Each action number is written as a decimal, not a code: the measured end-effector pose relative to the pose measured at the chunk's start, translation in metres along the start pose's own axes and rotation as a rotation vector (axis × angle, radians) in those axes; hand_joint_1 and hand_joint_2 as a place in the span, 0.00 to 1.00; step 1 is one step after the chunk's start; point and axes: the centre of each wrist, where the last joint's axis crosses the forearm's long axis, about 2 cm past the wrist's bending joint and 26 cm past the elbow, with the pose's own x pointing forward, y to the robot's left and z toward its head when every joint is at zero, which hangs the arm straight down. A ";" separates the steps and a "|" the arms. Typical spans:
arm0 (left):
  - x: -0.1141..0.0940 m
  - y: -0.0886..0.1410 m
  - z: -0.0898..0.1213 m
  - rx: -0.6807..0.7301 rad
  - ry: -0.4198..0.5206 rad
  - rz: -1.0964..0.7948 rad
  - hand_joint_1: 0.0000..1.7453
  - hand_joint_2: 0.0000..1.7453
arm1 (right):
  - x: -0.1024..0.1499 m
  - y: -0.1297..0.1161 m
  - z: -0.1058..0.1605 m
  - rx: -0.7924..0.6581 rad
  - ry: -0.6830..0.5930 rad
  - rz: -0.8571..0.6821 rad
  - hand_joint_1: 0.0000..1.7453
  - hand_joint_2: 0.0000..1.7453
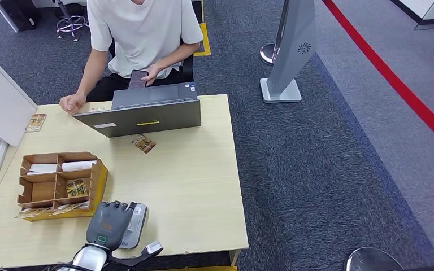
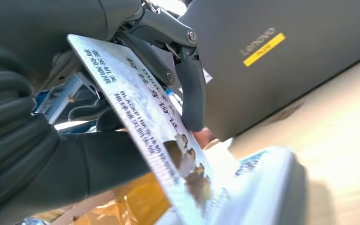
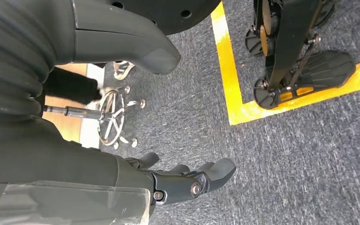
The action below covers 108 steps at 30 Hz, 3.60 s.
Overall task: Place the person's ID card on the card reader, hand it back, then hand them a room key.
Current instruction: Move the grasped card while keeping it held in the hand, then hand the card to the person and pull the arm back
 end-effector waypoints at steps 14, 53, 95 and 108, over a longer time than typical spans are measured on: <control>0.000 0.001 -0.002 0.008 0.013 0.022 1.00 1.00 | 0.000 0.000 0.000 0.005 -0.008 -0.002 0.00 1.00; -0.183 0.130 -0.181 0.381 0.363 -0.145 1.00 1.00 | 0.004 0.002 0.001 0.022 -0.020 0.144 0.00 1.00; -0.271 0.127 -0.191 0.278 0.518 -0.165 0.00 1.00 | 0.006 0.003 0.001 0.024 -0.016 0.200 0.00 1.00; -0.178 0.048 -0.098 0.272 0.303 -0.069 0.00 1.00 | 0.002 0.004 0.001 0.010 0.005 0.114 0.00 1.00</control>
